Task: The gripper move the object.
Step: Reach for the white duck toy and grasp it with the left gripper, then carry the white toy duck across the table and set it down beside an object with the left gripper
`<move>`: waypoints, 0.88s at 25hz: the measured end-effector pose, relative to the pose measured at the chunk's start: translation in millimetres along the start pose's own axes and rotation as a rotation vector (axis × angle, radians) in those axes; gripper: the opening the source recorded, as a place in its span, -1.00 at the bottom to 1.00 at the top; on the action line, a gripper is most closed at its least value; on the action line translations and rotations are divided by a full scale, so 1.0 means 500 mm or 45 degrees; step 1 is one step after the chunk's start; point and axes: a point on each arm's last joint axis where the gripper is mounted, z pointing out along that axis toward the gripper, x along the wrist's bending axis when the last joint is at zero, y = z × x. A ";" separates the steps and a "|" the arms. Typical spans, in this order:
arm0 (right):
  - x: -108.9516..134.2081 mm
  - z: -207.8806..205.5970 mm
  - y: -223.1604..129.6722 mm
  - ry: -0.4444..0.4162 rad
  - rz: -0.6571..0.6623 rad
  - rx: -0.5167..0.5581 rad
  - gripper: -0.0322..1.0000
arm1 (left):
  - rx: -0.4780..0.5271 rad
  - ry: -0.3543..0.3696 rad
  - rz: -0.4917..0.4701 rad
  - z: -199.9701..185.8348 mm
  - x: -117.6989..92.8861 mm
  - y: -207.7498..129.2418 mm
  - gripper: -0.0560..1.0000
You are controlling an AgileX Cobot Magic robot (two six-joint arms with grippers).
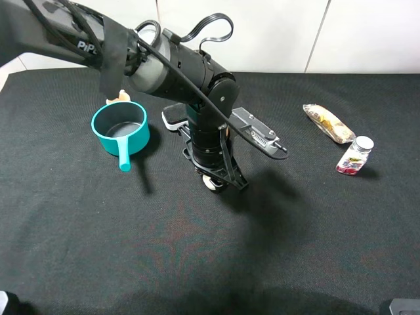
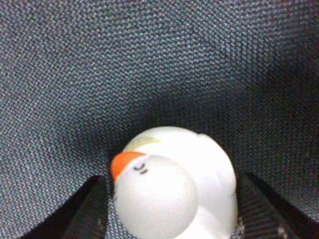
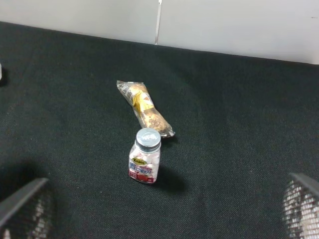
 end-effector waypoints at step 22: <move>0.000 0.000 0.000 0.000 0.000 0.000 0.41 | -0.014 -0.001 0.000 0.000 0.000 0.002 0.09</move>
